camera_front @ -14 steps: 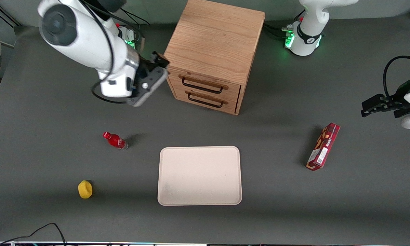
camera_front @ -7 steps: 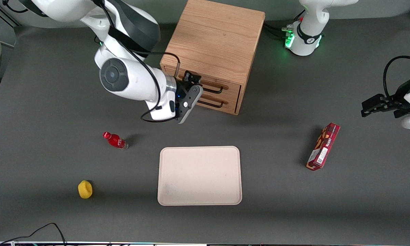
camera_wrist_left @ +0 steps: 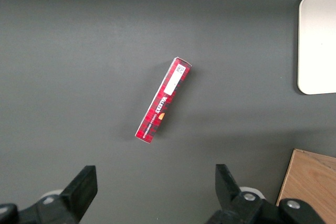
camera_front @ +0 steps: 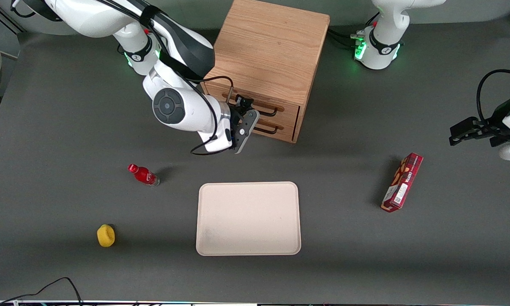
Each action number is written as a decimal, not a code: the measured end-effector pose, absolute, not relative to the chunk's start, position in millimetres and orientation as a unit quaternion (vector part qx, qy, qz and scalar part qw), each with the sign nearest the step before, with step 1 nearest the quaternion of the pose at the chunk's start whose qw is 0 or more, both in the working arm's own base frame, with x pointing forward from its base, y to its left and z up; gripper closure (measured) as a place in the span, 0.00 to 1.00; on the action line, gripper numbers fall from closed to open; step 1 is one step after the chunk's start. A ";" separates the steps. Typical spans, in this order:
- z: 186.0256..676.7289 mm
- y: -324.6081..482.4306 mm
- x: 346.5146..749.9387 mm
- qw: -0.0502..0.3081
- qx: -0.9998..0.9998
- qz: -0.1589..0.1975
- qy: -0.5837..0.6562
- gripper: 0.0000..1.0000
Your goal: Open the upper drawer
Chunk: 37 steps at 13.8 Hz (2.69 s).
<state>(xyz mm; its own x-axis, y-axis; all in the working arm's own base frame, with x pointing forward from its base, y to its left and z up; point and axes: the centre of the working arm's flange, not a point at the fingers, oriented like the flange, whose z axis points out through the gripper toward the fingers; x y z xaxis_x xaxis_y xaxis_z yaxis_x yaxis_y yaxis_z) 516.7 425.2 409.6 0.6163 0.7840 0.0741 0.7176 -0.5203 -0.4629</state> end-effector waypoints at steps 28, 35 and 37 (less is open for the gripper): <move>377.2 388.6 566.0 0.225 -0.888 0.041 -0.400 0.00; 374.5 369.3 603.9 0.218 -0.889 0.065 -0.397 0.00; 372.5 366.7 612.1 0.218 -0.890 0.064 -0.396 0.00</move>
